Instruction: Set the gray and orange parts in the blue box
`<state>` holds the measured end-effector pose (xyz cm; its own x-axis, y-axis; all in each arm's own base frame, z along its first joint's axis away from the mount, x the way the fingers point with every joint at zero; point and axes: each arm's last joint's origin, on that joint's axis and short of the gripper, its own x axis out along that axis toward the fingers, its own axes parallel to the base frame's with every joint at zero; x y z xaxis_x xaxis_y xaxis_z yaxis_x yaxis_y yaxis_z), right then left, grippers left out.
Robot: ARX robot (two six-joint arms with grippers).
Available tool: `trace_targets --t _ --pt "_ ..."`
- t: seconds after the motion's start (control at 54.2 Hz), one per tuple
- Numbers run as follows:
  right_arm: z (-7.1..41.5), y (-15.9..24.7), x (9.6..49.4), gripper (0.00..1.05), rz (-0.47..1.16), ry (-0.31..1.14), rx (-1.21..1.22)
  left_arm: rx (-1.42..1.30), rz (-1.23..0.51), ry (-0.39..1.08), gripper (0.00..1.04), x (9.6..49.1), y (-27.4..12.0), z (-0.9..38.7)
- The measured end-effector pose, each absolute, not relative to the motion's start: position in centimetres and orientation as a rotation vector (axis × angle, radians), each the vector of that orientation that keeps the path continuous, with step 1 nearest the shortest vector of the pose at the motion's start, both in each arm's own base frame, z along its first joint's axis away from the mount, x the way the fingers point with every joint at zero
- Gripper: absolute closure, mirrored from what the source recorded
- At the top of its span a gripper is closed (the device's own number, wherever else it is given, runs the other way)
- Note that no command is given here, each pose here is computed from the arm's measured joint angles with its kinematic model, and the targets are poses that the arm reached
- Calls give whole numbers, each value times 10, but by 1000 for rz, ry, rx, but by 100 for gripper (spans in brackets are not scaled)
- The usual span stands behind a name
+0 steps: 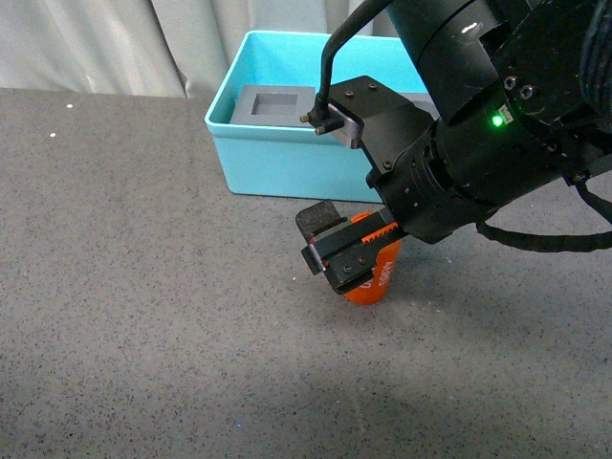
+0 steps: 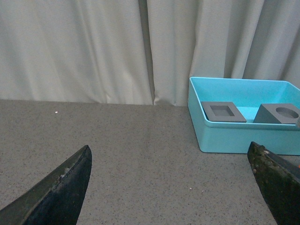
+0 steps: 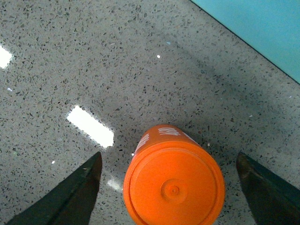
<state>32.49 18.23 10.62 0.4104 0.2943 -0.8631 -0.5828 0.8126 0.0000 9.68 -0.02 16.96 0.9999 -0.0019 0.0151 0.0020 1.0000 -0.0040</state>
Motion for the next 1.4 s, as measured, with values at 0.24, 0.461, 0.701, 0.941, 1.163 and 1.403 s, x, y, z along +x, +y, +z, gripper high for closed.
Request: trace_targets --t 0.24,0.461,0.701,0.941,1.163,1.403 --pt "107 185 327 59 547 1007 -325 -4 -2 -15 7 97 0 170" --pt "122 178 329 60 523 987 -293 -4 -2 -15 7 97 0 170" --pt "206 167 343 60 488 750 -178 -4 -2 -15 7 97 0 170" --pt "230 169 394 60 437 654 -116 -4 -2 -15 7 97 0 170" --pt "200 178 429 60 421 729 -119 -4 -2 -15 7 97 0 170" --pt "180 188 454 60 418 775 -126 -4 -2 -15 7 97 0 170"
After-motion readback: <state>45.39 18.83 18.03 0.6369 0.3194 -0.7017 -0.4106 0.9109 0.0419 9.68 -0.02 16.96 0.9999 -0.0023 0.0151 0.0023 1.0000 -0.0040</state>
